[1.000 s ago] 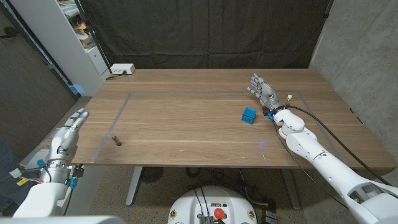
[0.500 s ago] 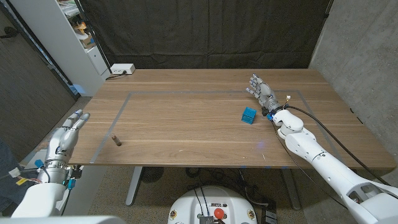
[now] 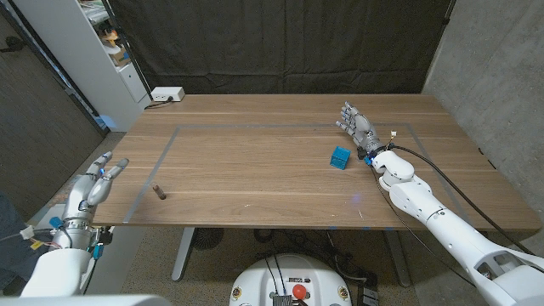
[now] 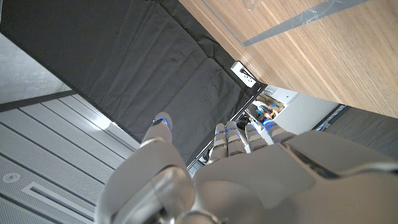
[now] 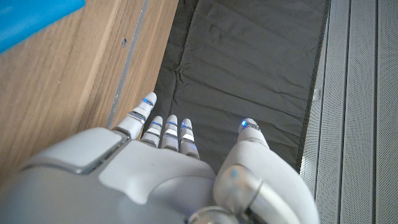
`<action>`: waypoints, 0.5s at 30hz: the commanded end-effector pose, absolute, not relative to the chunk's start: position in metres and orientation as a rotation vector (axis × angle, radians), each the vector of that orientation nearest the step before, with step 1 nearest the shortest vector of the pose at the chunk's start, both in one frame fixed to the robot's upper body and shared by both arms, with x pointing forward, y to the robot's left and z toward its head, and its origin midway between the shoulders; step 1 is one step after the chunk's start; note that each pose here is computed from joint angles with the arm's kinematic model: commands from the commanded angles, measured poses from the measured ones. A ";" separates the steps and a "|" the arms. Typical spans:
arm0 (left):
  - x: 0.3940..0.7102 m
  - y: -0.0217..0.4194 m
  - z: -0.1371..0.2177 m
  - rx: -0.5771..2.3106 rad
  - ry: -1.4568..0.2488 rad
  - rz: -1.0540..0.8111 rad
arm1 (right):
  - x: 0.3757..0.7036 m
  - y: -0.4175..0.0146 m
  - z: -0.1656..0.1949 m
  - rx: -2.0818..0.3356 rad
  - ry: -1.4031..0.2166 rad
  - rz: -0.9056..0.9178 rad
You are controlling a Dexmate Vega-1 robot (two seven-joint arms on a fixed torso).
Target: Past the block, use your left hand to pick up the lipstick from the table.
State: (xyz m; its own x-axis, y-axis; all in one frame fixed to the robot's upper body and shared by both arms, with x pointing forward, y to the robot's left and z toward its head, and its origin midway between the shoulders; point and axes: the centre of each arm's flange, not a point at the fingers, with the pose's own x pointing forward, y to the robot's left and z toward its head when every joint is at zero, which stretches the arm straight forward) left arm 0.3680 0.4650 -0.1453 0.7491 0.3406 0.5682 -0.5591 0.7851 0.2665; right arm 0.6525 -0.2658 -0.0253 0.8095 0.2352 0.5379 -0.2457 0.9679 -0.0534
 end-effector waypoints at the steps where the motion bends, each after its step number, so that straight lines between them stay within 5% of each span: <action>1: 0.365 0.457 -0.143 0.533 -0.487 0.556 | 0.653 -0.264 -0.025 0.018 -0.576 0.263; 15: 0.360 0.447 -0.137 0.684 -0.429 0.631 | 0.655 -0.265 -0.027 0.027 -0.576 0.269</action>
